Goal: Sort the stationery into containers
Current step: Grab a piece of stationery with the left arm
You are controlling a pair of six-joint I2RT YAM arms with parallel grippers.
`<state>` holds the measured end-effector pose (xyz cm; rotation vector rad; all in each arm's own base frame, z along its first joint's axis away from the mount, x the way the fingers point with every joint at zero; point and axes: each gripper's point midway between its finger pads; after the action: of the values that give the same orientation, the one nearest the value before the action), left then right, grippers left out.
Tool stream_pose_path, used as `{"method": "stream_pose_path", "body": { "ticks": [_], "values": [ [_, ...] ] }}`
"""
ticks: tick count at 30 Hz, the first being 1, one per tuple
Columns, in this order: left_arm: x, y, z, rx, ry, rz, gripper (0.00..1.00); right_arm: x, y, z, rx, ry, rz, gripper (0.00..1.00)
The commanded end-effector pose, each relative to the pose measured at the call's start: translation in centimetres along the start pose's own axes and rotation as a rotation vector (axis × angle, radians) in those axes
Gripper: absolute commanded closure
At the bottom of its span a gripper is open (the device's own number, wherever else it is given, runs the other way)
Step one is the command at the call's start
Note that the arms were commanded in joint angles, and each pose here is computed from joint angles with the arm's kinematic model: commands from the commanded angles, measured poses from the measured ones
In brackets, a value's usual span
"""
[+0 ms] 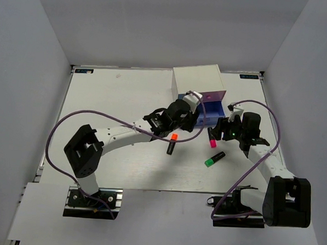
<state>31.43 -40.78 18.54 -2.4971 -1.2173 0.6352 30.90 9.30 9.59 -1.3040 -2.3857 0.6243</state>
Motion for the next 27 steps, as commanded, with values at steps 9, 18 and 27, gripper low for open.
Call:
{"method": "stream_pose_path", "body": {
  "ticks": [9,18,27],
  "values": [
    [4.7,-4.3,9.4,0.236,-0.093,-0.138,0.32,-0.4,0.3,0.3,0.015,-0.007,-0.008,0.33],
    [5.8,-1.1,13.6,0.383,-0.065,-0.282,0.36,-0.4,0.3,0.3,0.024,-0.002,-0.010,0.33],
    [7.8,-0.7,15.0,0.419,-0.050,-0.408,0.45,-0.2,0.3,0.5,0.022,0.012,-0.016,0.32]
  ]
}}
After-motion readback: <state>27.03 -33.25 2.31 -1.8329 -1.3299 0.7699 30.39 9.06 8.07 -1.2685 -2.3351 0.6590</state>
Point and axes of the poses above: each gripper's point midway between its finger pads, its own y axis out along the fingers, its own x axis along the line the jaws close on, z = x × y, and after that the axes turned 10 degrees about -y, right-handed
